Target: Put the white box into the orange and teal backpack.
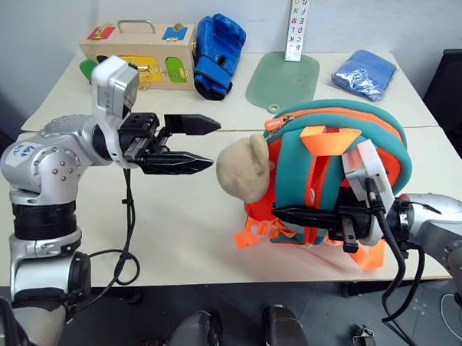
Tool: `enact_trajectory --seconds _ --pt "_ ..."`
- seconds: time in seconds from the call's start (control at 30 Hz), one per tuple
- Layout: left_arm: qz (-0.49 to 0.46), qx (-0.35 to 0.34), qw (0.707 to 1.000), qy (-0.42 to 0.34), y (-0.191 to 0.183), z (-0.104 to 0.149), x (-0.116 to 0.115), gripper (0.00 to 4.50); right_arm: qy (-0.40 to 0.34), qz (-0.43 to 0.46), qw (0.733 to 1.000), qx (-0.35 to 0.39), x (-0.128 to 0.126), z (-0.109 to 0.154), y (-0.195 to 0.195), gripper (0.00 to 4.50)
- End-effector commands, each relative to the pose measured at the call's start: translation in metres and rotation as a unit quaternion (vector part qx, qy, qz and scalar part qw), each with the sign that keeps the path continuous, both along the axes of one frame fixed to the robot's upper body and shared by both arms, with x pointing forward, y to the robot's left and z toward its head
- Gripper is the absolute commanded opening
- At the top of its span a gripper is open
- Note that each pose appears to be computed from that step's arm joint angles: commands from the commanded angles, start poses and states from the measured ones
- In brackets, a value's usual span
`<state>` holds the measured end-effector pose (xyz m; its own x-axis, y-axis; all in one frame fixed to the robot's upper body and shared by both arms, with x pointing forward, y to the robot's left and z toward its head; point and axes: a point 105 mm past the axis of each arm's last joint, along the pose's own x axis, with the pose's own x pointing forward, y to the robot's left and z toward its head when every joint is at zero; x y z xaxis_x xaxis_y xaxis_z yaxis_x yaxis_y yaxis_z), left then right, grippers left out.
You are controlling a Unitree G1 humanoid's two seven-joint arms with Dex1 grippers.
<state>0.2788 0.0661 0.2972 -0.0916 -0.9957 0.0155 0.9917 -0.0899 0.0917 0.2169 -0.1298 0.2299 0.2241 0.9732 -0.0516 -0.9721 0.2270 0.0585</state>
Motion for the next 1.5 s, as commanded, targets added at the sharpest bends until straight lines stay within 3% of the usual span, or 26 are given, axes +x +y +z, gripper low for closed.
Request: enact_trajectory --seconds 0.03,0.17,0.37,0.6,0.77,0.9,1.0,1.2,1.37,1.5 --pt "0.003 0.012 1.000 -0.026 -0.017 -0.004 -0.007 4.46 -0.019 0.014 1.000 0.006 -0.004 0.006 0.005 0.00" --pt "0.071 0.084 0.992 -0.068 -0.031 -0.036 0.021 4.46 -0.021 0.017 1.000 0.011 -0.002 0.009 0.006 0.00" --pt "0.085 0.067 0.992 -0.070 -0.035 -0.033 0.030 4.46 -0.018 0.009 1.000 0.024 0.000 0.011 0.005 0.00" --pt "0.068 0.049 0.996 -0.038 -0.027 -0.027 0.024 2.70 -0.018 0.000 0.999 0.027 0.000 0.010 0.004 0.00" --pt "0.099 0.061 0.992 -0.039 -0.013 -0.031 0.036 1.53 -0.017 -0.013 0.999 0.026 -0.002 0.010 -0.003 0.00" --pt "0.155 0.065 0.984 -0.053 0.011 -0.014 0.057 1.35 -0.014 -0.026 0.999 0.018 -0.005 0.005 -0.013 0.00" --pt "0.163 0.076 0.982 -0.061 0.031 -0.010 0.060 1.35 -0.012 -0.048 0.999 0.005 -0.002 -0.006 -0.018 0.00" --pt "0.122 0.208 0.969 -0.054 0.054 -0.085 0.046 1.35 0.004 -0.068 0.998 0.007 0.000 -0.017 -0.022 0.00" --pt "0.086 0.270 0.955 -0.085 0.006 -0.149 0.034 1.35 0.000 -0.078 0.997 0.008 0.001 -0.018 -0.020 0.00" --pt "0.117 0.284 0.945 -0.111 -0.015 -0.171 0.051 1.35 -0.004 -0.087 0.996 0.006 0.003 -0.018 -0.020 0.00"
